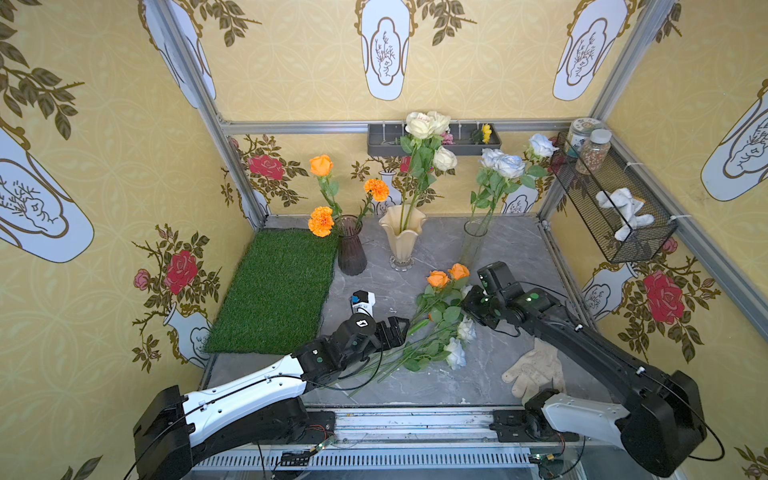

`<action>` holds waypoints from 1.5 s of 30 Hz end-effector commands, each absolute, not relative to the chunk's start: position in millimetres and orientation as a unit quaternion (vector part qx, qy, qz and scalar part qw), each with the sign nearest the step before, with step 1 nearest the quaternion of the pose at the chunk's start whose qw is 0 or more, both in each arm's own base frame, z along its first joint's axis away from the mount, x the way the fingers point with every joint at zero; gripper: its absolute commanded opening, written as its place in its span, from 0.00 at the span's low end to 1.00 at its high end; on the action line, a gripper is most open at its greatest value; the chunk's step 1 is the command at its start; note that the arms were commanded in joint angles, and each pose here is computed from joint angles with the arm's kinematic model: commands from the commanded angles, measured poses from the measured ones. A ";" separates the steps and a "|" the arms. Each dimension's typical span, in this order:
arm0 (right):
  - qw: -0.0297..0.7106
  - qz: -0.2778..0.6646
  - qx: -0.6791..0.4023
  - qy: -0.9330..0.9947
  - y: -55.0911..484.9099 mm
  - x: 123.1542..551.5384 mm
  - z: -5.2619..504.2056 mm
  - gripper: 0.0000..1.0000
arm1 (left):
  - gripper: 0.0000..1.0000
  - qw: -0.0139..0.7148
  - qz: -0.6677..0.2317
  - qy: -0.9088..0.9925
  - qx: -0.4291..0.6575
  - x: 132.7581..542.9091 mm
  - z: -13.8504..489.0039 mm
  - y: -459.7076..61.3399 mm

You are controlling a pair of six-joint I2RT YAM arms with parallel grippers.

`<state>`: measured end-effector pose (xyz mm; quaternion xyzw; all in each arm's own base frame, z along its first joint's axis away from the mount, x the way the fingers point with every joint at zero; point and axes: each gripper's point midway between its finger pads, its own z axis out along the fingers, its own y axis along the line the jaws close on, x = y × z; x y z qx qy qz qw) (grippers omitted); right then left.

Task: Arrange the flowers in different vases according to their colors
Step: Pick up the flower at the center of the board.

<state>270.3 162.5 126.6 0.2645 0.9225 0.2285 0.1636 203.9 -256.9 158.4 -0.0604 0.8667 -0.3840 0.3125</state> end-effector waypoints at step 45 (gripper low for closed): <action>0.117 0.176 0.240 0.947 230.4 274.7 29.4 0.12 | 0.94 0.295 -0.441 0.844 -0.072 214.1 157.8 -263.6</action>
